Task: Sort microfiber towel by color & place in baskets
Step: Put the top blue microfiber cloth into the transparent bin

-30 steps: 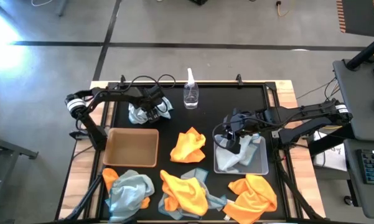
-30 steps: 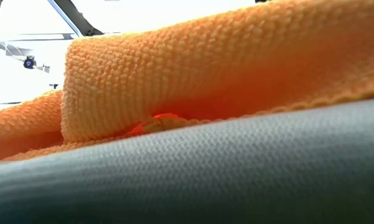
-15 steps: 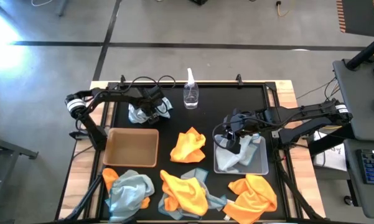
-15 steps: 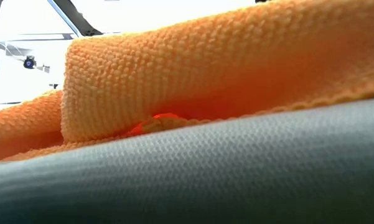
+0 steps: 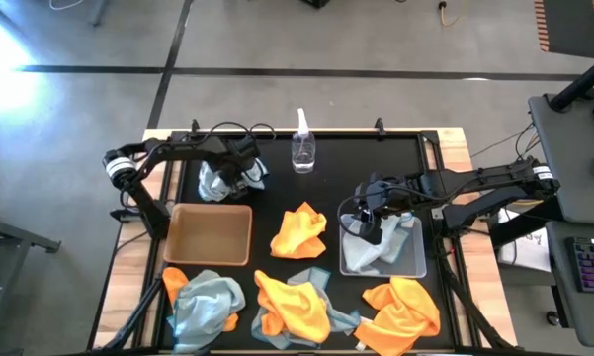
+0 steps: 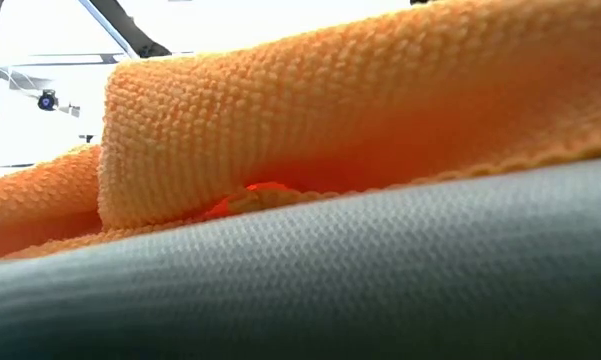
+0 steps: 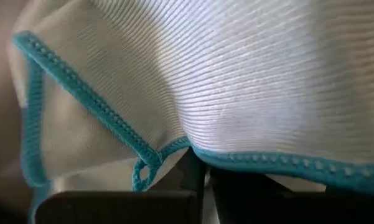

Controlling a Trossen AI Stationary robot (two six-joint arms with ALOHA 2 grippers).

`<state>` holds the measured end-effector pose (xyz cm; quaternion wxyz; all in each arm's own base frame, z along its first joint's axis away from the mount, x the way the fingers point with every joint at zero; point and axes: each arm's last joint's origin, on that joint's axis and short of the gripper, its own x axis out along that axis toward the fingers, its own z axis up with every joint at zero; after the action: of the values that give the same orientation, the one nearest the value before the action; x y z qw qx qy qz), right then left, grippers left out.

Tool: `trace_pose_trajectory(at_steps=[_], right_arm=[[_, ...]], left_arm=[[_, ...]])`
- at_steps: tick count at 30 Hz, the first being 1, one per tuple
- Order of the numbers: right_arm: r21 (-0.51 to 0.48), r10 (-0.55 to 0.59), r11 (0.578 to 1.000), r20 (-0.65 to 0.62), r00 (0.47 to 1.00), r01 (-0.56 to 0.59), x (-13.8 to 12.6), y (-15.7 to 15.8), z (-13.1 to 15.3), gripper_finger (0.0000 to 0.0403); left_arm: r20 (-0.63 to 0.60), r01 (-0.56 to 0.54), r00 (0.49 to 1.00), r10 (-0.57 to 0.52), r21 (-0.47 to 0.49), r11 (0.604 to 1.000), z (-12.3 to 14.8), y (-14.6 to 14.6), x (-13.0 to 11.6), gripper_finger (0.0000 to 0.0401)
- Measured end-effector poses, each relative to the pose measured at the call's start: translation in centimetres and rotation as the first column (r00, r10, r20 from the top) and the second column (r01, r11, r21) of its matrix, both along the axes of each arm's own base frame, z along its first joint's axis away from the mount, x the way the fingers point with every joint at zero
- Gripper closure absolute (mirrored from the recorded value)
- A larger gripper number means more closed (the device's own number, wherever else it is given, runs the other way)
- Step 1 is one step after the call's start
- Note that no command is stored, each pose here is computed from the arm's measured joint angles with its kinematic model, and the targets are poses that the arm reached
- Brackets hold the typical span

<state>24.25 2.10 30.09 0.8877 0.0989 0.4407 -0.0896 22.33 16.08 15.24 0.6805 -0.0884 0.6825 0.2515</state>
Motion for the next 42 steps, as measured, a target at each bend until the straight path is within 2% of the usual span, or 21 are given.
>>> trace_pose_trajectory(at_steps=[4,7,12,18,26,34,38,42], right_arm=[[0.000,0.000,1.000,0.000,1.000,0.000,0.0,0.0,0.0,0.0284],[0.000,0.000,1.000,0.002,1.000,0.000,0.0,0.0,0.0,0.0284],[-0.053,-0.039,0.998,0.011,0.999,0.039,0.0,-0.2,0.0,0.0284],[-0.141,-0.103,0.984,0.024,0.994,0.105,0.0,-0.5,0.0,0.0284],[-0.145,-0.090,0.984,0.088,0.992,0.102,0.5,-0.5,0.2,0.0284],[-0.157,-0.054,0.983,0.250,0.967,0.096,1.7,-0.4,1.3,0.0284],[-0.215,-0.068,0.966,0.320,0.945,0.143,2.1,-0.5,2.0,0.0284],[-0.264,-0.065,0.950,0.359,0.931,0.168,2.3,-0.6,2.4,0.0284]], left_arm=[[-0.018,-0.013,1.000,0.013,-0.014,1.000,1.8,0.1,0.5,0.0400],[0.018,-0.011,1.000,0.011,-0.003,1.000,3.2,0.4,1.4,0.0400],[0.167,0.030,0.986,-0.018,-0.070,0.997,5.8,0.4,3.3,0.0401],[0.349,0.129,0.934,-0.079,-0.122,0.984,10.0,-0.2,5.7,0.0401],[0.536,0.281,0.820,-0.200,-0.074,0.957,16.2,-2.5,8.6,0.0401],[0.655,0.404,0.676,-0.337,0.053,0.913,22.0,-6.1,10.4,0.0401],[0.678,0.455,0.619,-0.397,0.103,0.885,23.6,-7.6,10.7,0.0401],[0.688,0.476,0.593,-0.418,0.119,0.871,24.3,-8.5,10.9,0.0401]])
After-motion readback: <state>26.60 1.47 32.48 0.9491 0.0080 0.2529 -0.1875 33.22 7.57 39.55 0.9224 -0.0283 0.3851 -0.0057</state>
